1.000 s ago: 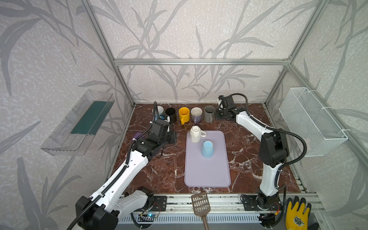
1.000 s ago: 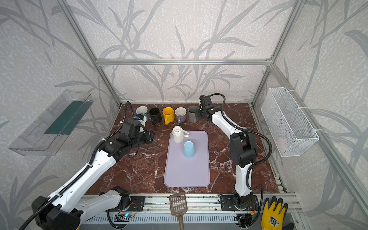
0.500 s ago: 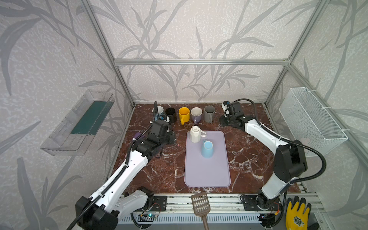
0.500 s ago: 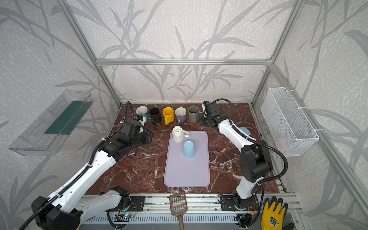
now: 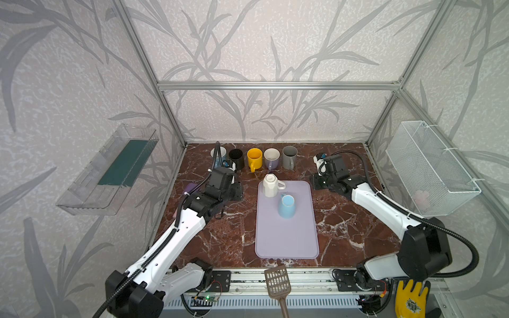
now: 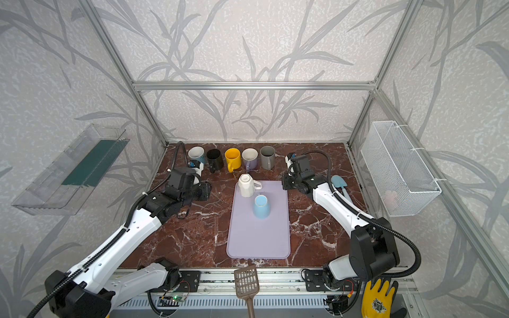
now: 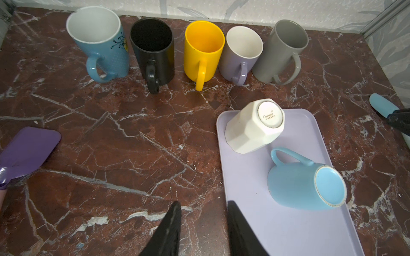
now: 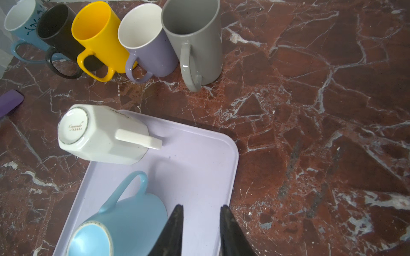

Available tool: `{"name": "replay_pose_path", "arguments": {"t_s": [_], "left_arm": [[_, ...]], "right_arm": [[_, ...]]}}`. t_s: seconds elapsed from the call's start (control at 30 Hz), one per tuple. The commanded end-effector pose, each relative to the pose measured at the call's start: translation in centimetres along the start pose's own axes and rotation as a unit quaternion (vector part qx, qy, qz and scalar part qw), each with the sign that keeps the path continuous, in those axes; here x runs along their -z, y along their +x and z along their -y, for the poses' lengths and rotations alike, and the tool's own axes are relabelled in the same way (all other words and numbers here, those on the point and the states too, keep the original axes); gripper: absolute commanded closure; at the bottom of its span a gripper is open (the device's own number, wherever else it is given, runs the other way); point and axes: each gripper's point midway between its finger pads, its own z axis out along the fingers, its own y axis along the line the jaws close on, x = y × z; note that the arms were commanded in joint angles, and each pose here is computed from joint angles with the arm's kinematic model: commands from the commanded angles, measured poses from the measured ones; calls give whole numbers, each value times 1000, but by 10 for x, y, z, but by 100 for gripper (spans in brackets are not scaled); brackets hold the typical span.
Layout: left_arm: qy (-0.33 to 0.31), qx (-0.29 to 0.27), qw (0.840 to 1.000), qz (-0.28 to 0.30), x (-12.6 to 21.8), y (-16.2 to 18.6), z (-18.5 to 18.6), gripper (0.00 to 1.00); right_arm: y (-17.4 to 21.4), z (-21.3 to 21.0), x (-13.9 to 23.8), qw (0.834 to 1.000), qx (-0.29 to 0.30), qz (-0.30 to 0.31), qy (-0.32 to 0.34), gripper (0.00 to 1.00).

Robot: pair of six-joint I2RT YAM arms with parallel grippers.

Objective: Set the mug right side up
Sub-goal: 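Raise the right gripper and move it back toward the tray, then move the right gripper over the upside-down white mug's handle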

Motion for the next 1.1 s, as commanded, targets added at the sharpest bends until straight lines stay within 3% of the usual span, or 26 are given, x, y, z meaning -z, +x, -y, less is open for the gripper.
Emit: {"name": "replay_pose_path", "arguments": {"t_s": [0.0, 0.6, 1.07], "left_arm": [[18, -4, 1000, -15, -10, 7, 7, 63], [76, 26, 996, -34, -29, 18, 27, 69], [83, 37, 995, -43, -34, 26, 29, 68]], "right_arm": [[1, -8, 4, 1000, -6, 15, -13, 70], [50, -39, -6, 998, 17, -27, -58, 70], [15, -72, -32, 988, 102, -27, -111, 70]]}}
